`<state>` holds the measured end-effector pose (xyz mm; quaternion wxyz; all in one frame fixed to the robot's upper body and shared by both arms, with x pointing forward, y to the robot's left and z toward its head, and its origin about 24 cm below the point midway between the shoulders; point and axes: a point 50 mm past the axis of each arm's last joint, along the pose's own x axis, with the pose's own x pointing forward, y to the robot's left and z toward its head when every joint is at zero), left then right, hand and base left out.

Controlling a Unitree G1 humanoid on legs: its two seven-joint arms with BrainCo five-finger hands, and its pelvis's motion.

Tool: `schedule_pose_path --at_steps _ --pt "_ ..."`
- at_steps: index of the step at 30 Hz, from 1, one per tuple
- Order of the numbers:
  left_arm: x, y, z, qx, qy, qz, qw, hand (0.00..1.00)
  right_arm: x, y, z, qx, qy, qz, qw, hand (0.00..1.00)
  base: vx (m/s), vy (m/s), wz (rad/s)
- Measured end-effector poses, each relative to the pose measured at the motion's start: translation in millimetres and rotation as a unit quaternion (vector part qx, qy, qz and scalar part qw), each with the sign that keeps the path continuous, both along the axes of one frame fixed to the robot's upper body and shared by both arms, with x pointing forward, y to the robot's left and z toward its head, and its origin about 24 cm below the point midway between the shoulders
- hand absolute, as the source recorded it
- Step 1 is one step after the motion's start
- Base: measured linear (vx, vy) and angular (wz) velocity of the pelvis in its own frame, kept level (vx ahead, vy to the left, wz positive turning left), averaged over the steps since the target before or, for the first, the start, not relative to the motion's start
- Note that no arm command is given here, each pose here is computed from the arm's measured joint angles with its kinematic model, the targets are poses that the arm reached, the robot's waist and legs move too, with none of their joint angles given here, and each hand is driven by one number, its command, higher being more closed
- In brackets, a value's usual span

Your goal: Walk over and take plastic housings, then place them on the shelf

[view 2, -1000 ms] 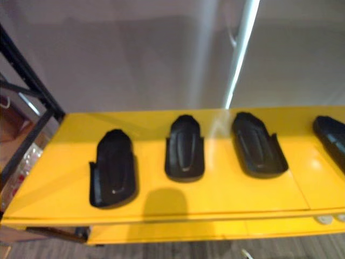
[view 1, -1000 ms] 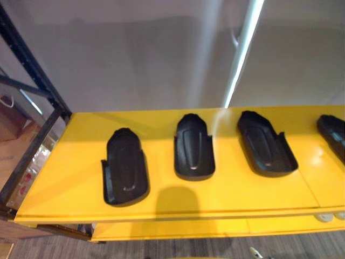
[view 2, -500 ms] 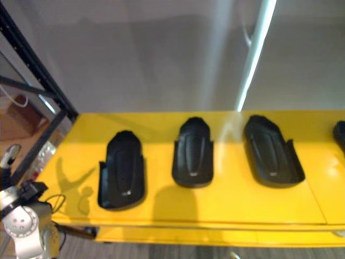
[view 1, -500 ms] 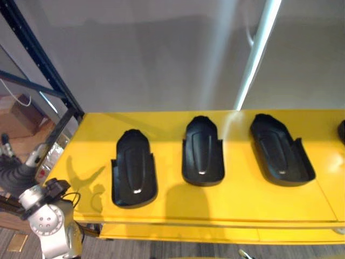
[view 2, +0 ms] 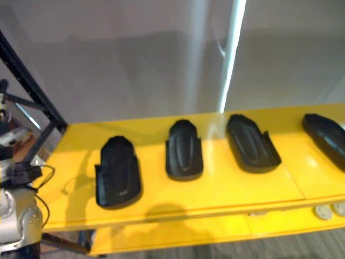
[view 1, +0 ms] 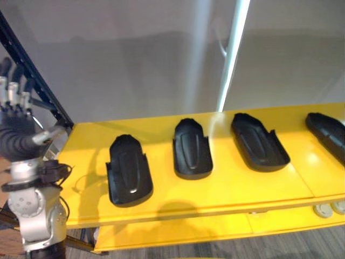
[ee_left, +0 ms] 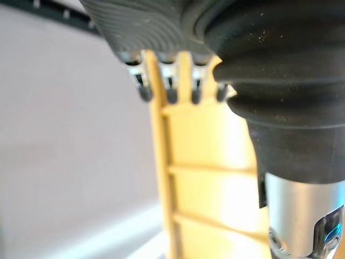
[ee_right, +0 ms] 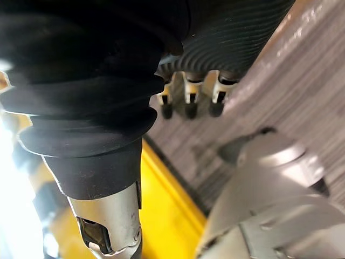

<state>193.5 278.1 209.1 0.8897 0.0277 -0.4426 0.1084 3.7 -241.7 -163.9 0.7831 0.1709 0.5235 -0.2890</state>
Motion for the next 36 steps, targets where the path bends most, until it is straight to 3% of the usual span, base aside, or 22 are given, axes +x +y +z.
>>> schedule_pose_path --at_steps 6,14,20,26,29,36 --pt "8 -3 -9 -0.050 0.026 -0.022 0.998 0.00 22 0 2 -0.009 -0.036 -0.003 0.999 0.00 0.10 -0.024 0.16" --pt "-10 7 -65 -0.169 0.106 0.049 0.979 0.00 52 2 4 -0.006 -0.050 0.085 0.995 0.00 -0.01 -0.007 0.16" --pt "-25 5 -78 -0.170 0.110 0.058 0.978 0.00 83 -18 14 -0.037 -0.092 0.054 0.994 0.00 -0.13 0.014 0.04" --pt "-4 -16 -56 -0.153 0.056 0.008 0.987 0.00 58 -31 14 -0.060 -0.071 -0.014 0.996 0.00 -0.07 0.172 0.13" --pt "8 -28 -55 -0.158 0.065 -0.029 0.985 0.00 44 -13 7 -0.036 -0.056 -0.042 0.997 0.00 -0.16 0.277 0.09" --pt "10 -24 -81 -0.136 0.158 -0.045 0.977 0.00 -3 13 -2 -0.011 -0.001 -0.074 0.997 0.00 -0.18 0.127 -0.01"
